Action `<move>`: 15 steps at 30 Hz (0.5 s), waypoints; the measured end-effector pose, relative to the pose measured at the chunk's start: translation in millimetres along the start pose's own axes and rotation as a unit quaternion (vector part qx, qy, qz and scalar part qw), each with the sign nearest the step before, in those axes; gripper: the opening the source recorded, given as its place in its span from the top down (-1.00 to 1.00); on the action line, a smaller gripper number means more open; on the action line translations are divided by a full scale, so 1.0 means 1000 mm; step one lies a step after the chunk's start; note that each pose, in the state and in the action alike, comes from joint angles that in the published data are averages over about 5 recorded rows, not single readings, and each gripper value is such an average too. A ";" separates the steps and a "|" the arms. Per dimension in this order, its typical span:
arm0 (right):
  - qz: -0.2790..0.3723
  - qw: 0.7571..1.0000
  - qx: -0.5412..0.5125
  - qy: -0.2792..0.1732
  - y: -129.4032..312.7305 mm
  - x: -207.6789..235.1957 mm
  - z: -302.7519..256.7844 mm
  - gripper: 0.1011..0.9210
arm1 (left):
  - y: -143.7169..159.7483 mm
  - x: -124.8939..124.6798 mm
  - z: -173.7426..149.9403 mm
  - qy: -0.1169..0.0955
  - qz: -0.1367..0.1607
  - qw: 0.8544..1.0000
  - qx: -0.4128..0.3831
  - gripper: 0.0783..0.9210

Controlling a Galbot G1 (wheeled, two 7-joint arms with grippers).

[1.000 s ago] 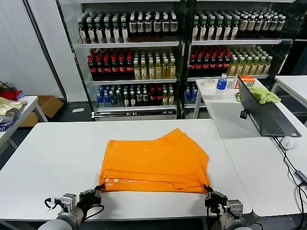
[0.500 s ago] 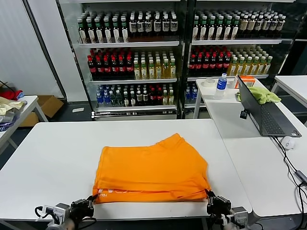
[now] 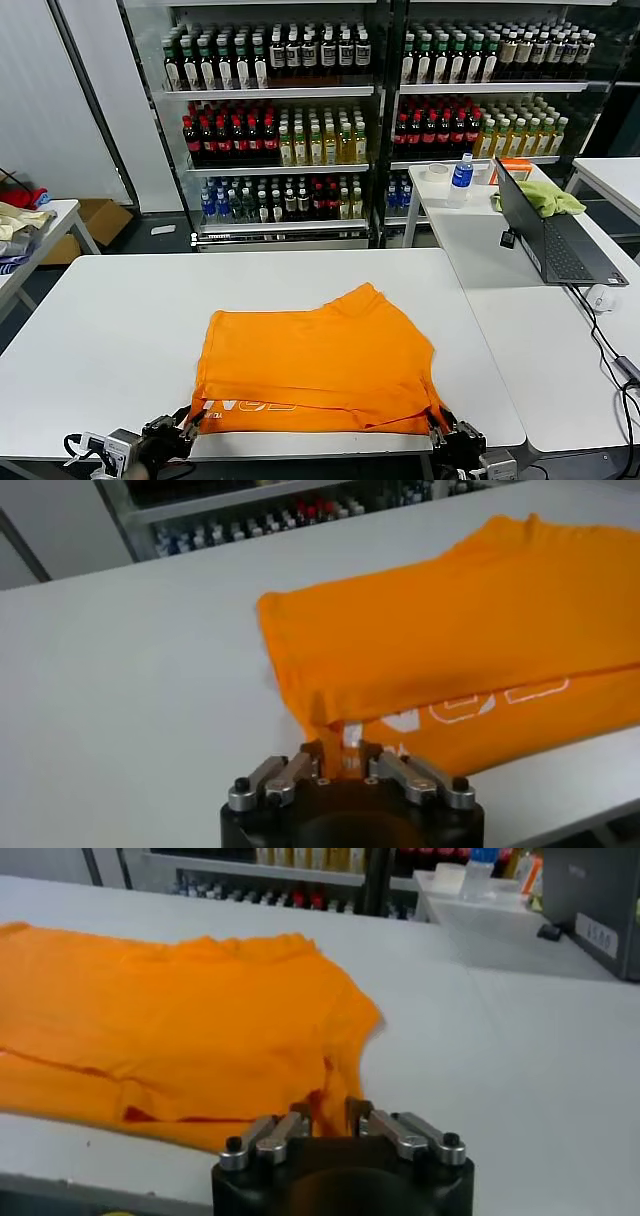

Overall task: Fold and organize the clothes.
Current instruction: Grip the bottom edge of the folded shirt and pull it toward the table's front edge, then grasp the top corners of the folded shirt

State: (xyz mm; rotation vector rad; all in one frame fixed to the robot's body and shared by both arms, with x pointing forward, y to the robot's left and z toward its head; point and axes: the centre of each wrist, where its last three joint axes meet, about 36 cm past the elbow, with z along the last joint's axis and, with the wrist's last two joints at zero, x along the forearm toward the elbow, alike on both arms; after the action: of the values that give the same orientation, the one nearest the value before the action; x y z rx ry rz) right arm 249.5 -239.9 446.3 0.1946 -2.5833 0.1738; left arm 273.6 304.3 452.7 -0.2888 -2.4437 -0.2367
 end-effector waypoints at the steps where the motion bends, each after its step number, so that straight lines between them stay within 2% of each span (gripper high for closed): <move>1: 0.000 1.000 0.002 -0.005 -0.001 0.001 -0.004 0.19 | 0.000 0.000 -0.002 -0.003 0.002 1.000 0.000 0.23; 8: -0.005 0.999 0.005 -0.042 -0.009 -0.010 -0.030 -0.31 | 0.011 -0.009 -0.025 -0.034 0.016 0.999 0.006 -0.24; 15: -0.009 0.997 -0.009 -0.073 -0.013 -0.061 -0.058 -0.72 | 0.031 -0.043 -0.043 -0.063 0.025 0.997 0.023 -0.66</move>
State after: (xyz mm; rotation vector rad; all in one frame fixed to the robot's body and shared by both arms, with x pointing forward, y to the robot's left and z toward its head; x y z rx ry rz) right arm 332.3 -237.3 464.6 0.2302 -2.7254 0.1335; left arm 339.9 317.6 461.1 -0.3545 -2.5594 -0.1431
